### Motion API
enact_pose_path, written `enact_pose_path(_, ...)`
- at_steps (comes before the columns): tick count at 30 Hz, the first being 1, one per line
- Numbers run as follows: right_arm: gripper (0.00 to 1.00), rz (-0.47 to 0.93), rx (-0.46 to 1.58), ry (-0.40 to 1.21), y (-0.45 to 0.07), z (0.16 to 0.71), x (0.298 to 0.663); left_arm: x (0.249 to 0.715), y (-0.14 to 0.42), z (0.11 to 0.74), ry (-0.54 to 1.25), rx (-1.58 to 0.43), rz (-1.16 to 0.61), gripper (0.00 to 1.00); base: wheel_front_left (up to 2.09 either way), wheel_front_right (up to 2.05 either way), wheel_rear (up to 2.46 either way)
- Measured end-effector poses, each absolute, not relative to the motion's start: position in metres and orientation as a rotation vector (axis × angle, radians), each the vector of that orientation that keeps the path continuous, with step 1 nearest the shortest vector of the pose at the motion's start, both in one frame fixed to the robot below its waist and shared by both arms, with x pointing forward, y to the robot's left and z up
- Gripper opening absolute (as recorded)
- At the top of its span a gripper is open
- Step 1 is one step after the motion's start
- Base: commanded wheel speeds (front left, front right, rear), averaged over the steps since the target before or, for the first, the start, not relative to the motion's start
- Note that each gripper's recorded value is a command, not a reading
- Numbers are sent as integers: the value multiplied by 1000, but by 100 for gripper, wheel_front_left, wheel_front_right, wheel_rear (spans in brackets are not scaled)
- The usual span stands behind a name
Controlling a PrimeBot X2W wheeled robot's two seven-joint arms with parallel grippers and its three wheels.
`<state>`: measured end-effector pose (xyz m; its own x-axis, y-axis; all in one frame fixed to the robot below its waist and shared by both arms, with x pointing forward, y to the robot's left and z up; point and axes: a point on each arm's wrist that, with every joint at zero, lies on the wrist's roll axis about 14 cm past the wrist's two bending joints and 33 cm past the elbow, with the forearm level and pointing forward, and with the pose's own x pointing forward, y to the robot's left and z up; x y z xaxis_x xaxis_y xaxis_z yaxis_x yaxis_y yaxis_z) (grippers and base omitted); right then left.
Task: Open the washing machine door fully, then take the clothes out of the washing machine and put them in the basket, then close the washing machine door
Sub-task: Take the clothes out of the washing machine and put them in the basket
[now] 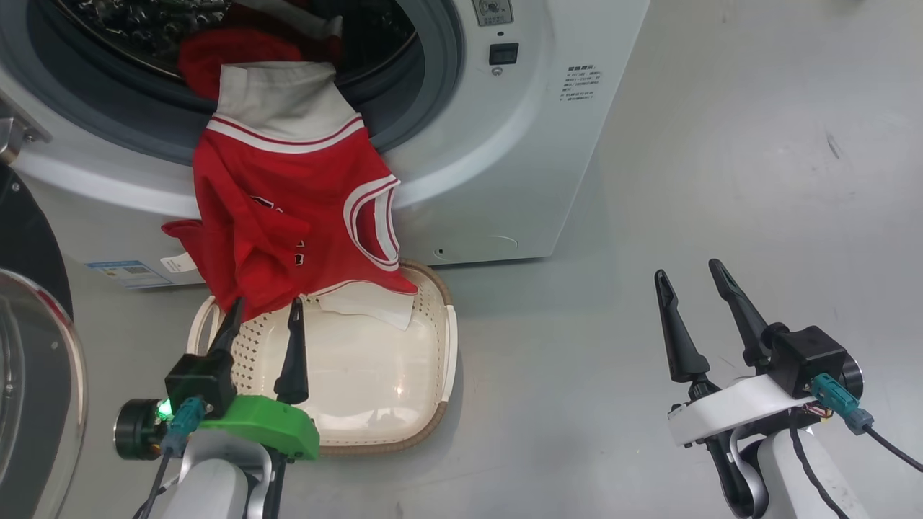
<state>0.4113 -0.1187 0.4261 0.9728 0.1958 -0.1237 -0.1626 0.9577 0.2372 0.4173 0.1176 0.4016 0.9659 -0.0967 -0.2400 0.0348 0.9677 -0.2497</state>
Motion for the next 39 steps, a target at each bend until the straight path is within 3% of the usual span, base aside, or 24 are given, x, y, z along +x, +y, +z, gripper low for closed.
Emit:
enact_pose_path(21, 100, 198, 246, 184, -114, 399, 442, 486, 116, 331, 500, -311, -33, 100, 0, 0, 0)
enact_pose_path(39, 100, 131, 241, 235, -138, 370, 453, 535, 150, 269, 668, -267, 34, 100, 0, 0, 0)
